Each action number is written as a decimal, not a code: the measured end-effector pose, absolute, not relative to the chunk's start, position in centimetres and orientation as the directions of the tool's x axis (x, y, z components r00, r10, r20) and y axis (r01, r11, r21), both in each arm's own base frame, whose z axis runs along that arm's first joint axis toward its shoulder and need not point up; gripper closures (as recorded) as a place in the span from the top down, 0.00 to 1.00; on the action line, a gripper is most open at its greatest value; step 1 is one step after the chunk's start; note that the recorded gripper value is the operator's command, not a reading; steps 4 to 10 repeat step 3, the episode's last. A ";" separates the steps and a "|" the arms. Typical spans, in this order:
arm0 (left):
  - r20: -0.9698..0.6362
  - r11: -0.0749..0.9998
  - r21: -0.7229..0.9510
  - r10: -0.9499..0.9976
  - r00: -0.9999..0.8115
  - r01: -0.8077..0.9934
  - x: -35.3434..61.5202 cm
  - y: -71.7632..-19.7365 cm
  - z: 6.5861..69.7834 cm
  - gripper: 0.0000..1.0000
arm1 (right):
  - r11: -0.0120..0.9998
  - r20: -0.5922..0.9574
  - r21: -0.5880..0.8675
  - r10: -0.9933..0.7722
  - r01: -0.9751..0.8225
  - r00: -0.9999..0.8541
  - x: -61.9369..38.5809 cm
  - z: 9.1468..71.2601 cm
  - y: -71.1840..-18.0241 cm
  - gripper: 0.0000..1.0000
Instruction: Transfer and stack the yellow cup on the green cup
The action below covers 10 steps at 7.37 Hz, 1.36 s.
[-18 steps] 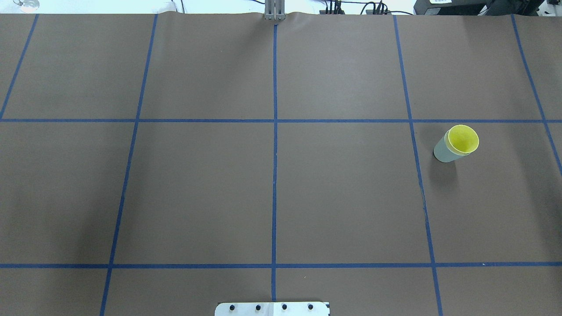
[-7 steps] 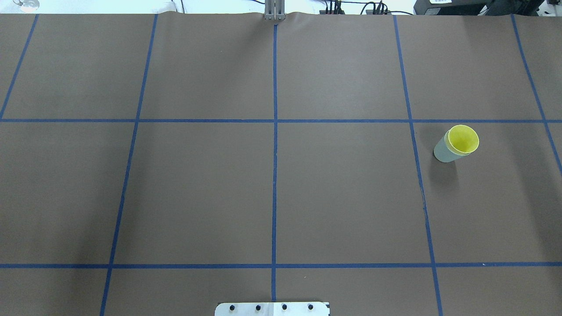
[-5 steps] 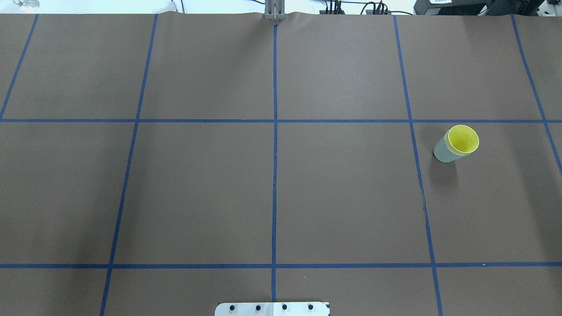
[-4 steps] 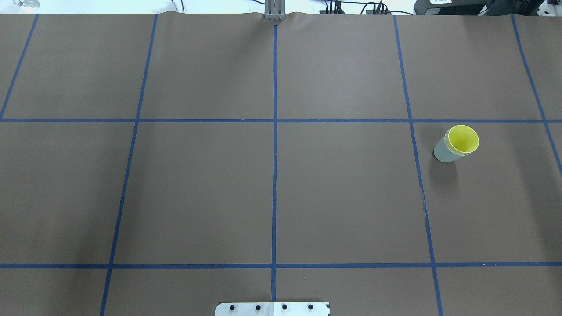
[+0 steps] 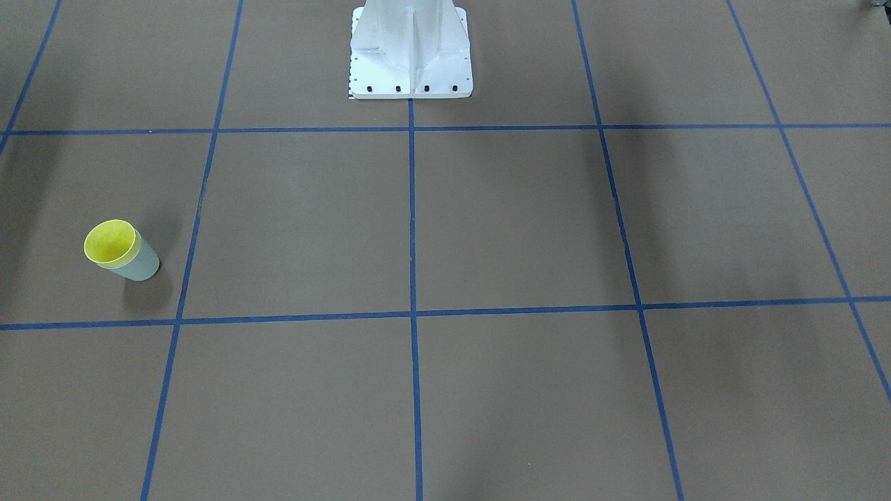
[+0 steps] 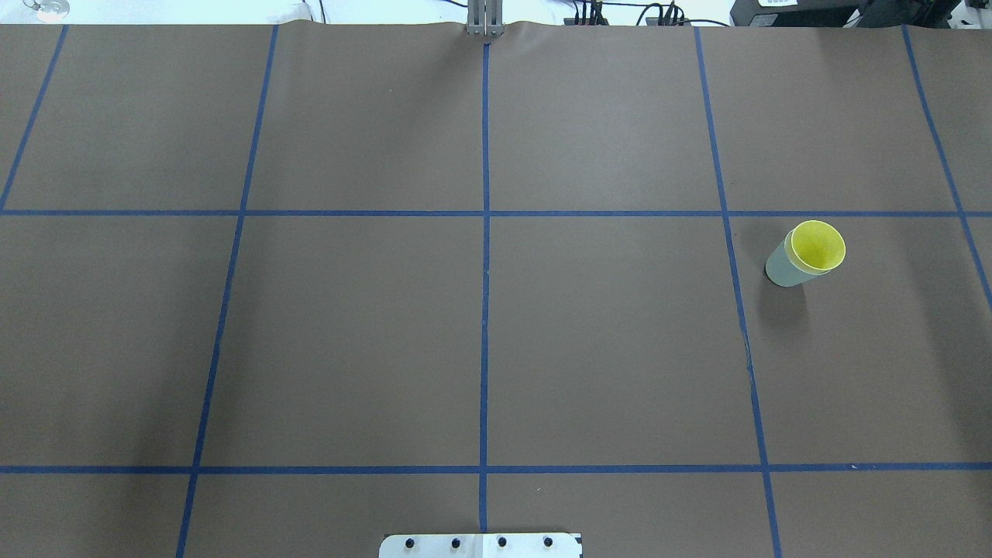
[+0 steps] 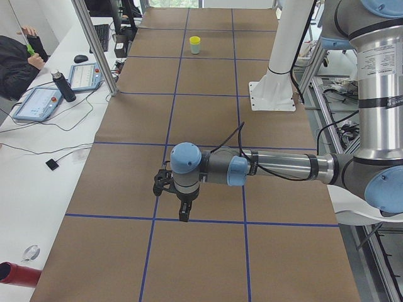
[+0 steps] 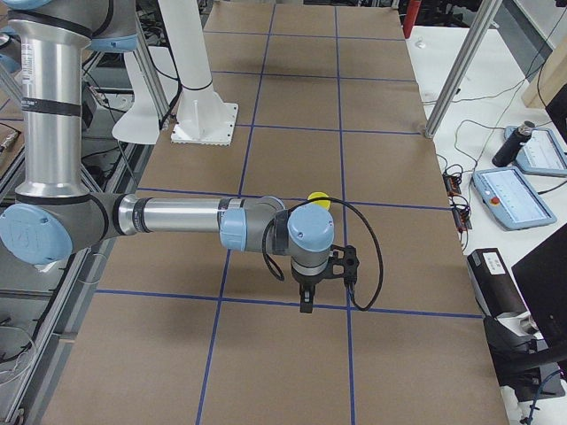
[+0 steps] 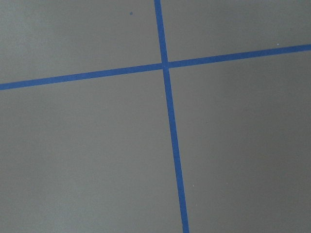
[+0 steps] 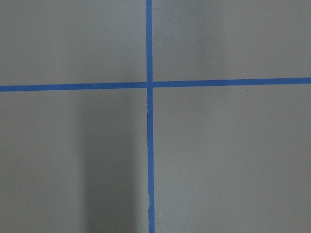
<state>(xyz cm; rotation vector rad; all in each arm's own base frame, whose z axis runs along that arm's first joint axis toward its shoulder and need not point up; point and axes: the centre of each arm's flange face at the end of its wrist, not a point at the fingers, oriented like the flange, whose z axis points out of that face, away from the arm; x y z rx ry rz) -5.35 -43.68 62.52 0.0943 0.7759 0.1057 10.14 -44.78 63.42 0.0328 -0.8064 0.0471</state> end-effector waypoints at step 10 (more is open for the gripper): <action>-0.693 0.990 0.126 0.132 0.708 -0.060 -5.3 -43.8 62.4 1.00 | 0.998 0.722 0.011 0.030 -0.055 0.691 10.1 63.4 -44.8 1.00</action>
